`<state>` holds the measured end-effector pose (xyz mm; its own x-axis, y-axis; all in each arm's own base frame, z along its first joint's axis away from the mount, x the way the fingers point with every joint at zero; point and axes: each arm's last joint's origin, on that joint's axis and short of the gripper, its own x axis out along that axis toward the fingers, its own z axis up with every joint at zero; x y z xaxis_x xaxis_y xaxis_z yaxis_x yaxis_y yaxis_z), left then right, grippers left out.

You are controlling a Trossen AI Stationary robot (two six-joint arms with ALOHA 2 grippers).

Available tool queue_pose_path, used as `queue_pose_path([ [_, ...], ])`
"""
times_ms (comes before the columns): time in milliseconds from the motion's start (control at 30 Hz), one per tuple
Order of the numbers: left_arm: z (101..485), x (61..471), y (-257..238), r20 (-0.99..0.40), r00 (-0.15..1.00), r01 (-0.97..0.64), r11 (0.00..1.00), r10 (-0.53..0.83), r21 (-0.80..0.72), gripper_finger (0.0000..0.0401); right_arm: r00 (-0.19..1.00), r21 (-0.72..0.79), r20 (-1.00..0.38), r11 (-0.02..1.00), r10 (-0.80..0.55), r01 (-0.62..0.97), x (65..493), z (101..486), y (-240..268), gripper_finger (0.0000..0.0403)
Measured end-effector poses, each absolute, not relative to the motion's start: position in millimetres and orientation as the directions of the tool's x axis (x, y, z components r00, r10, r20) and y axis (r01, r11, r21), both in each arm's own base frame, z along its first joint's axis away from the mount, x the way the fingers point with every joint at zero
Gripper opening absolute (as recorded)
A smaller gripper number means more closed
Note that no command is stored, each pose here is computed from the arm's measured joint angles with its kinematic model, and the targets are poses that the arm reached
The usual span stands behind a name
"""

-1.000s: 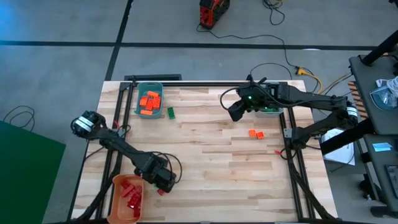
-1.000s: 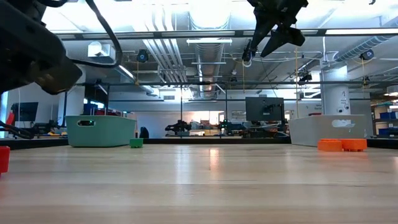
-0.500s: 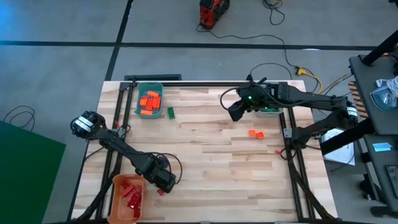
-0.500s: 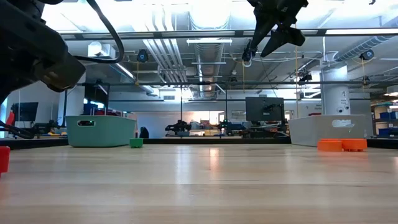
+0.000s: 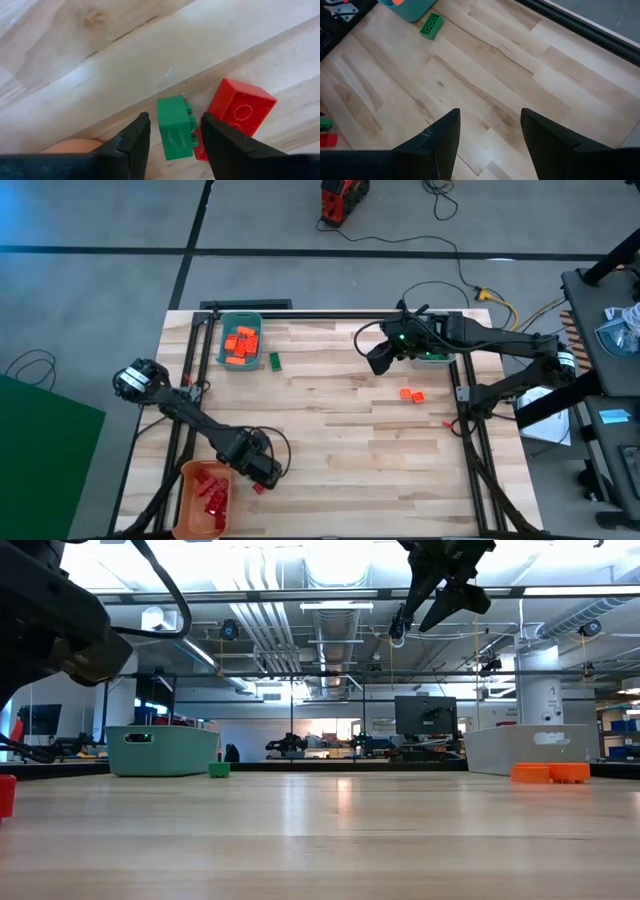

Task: Sort blocks
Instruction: Put the bottom green game piece into the gray bin

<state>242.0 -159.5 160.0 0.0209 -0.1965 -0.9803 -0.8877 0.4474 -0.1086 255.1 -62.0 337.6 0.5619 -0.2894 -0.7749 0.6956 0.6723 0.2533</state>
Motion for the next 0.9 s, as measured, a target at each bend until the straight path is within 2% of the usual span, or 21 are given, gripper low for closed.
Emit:
queue_pose_path([
  [433,158.8,240.5,-161.7,-0.987,0.056,-0.881,0.459,-0.151,-0.12,0.0154,0.562,0.253,-0.775,0.673,-0.289,0.695,255.1,337.6,-62.0,0.0201],
  [900,157.4,237.2,-162.9,-0.981,0.009,-0.869,0.485,-0.192,-0.103,0.0154,0.562,0.258,-0.775,0.667,-0.289,0.699,255.1,337.6,-62.0,0.0201],
])
